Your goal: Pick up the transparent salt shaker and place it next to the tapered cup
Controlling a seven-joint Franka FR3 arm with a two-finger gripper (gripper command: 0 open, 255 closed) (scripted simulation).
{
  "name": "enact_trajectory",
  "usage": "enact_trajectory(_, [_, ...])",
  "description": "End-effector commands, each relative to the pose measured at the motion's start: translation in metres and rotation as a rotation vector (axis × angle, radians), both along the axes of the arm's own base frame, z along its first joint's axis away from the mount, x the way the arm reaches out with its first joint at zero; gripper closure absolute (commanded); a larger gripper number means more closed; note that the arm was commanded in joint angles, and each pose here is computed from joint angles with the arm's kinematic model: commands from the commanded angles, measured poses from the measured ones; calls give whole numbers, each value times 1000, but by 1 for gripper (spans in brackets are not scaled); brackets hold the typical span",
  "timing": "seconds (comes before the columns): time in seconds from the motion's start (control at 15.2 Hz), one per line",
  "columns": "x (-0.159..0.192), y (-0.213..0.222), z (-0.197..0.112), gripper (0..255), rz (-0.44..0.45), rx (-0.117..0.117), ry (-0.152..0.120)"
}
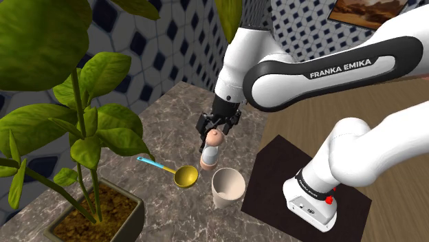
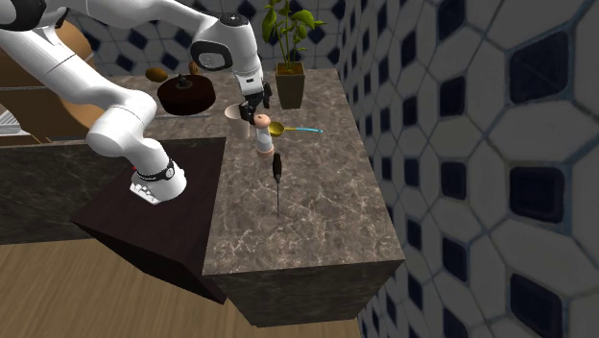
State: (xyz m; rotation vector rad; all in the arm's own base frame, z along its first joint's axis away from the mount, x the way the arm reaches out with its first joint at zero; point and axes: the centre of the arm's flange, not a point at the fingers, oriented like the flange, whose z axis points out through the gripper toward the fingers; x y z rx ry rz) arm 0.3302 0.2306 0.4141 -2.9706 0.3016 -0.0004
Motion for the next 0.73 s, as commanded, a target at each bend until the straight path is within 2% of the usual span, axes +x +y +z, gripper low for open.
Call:
enact_trajectory(0.0, [0, -3, 21, 0, 0, 0, 1])
enact_trajectory(0.13, [-1, -6, 44, 0, 0, 0, 1])
enact_trajectory(0.66, [-1, -6, 44, 0, 0, 0, 1])
